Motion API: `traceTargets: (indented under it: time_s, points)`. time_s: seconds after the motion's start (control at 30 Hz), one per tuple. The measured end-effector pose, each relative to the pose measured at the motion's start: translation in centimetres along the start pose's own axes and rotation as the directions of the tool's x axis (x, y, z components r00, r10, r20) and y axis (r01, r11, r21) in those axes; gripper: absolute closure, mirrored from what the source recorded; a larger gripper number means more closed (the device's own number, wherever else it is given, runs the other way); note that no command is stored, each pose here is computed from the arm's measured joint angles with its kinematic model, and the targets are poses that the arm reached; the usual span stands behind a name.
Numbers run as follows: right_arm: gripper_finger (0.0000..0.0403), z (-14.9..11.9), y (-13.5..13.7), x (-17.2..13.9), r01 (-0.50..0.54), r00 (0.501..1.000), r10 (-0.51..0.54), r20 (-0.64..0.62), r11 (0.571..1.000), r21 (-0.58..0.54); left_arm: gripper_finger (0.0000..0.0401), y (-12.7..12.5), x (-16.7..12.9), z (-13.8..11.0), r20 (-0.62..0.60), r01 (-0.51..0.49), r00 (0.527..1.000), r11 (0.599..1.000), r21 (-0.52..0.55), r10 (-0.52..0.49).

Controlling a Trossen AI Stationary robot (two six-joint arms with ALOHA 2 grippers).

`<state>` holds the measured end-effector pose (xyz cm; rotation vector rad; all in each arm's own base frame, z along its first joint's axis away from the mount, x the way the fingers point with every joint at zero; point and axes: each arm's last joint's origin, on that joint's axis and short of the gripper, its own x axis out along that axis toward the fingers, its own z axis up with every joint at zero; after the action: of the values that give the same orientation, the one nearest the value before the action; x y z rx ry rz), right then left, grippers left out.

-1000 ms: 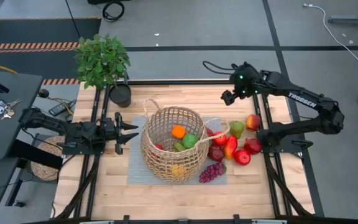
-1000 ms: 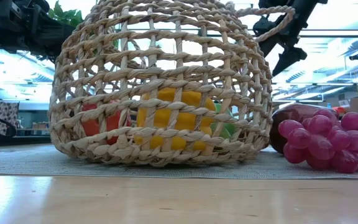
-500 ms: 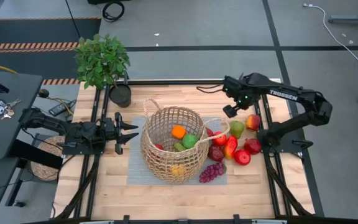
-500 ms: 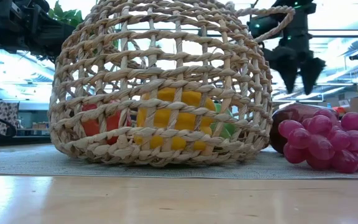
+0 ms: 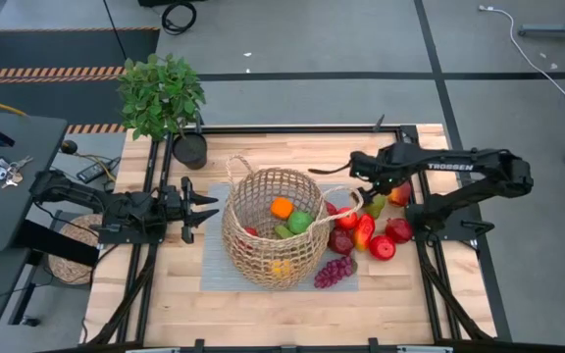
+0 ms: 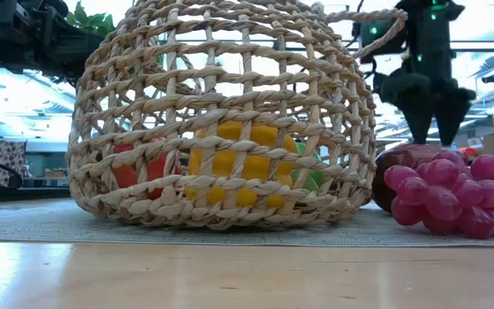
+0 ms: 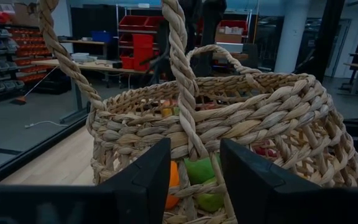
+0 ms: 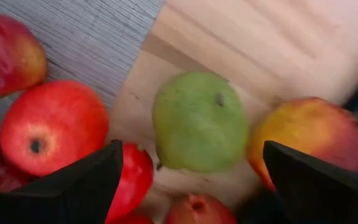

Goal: Build produce basket
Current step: Put the pear into the basket

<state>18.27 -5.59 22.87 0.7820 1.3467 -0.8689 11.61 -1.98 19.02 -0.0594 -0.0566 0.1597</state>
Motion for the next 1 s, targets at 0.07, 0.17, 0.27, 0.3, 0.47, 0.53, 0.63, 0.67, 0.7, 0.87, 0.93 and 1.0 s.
traceTargets:
  time_s: [0.07,0.17,0.27,0.3,0.47,0.53,0.63,0.67,0.7,0.87,0.93,1.0]
  points:
    - [0.0005,-0.1,0.1,1.2,-0.012,1.0,0.012,0.017,1.0,0.001,0.0255,0.0,0.0,0.0,0.0,0.0,1.0,1.0,0.0,0.0]
    - [0.0006,-0.3,0.0,2.7,-0.002,0.999,0.001,0.044,1.0,0.015,0.0251,0.0,0.0,0.0,0.0,0.0,1.0,1.0,0.0,0.0]
    - [0.0006,-0.7,-0.4,3.9,0.029,0.998,-0.03,0.049,0.999,0.034,0.0251,0.0,0.0,0.0,0.0,0.0,1.0,1.0,0.0,0.0]
    - [0.0006,-0.8,-0.6,4.3,0.045,0.997,-0.047,0.053,0.998,0.043,0.0252,0.0,0.0,0.0,0.0,0.0,1.0,1.0,0.0,0.0]
    - [0.0008,-1.4,-1.2,5.9,0.08,0.995,-0.084,0.054,0.994,0.079,0.0256,0.0,0.0,0.0,0.0,0.0,1.0,1.0,0.0,0.0]
    - [0.0014,-1.5,-1.3,6.2,0.065,0.996,-0.069,0.052,0.994,0.085,0.0254,0.0,0.0,0.0,0.0,0.0,1.0,1.0,0.0,0.0]
    - [0.003,-1.5,-1.4,6.3,0.057,0.997,-0.061,0.043,0.995,0.086,0.0251,0.0,0.0,0.0,0.0,0.0,1.0,1.0,0.0,0.0]
    - [0.0036,-1.5,-1.4,6.3,0.057,0.997,-0.061,0.043,0.995,0.086,0.025,0.0,0.0,0.0,0.0,0.0,1.0,1.0,0.0,0.0]
    - [0.0041,-1.5,-1.3,6.3,0.056,0.997,-0.06,0.044,0.995,0.089,0.0251,0.0,0.0,0.0,0.0,0.0,1.0,1.0,0.0,0.0]
    - [0.0048,-0.8,-0.8,5.2,0.015,0.998,-0.02,0.057,0.996,0.085,0.0256,0.0,0.0,0.0,0.0,0.0,1.0,1.0,0.0,0.0]
    - [0.0048,-0.4,-0.5,4.2,0.002,0.998,-0.006,0.068,0.998,0.064,0.0256,0.0,0.0,0.0,0.0,0.001,1.0,1.0,0.0,-0.001]
    - [0.0048,0.0,-0.3,2.9,-0.006,0.997,0.003,0.079,0.999,0.047,0.0253,0.0,0.0,0.0,0.0,0.0,1.0,1.0,0.0,0.0]
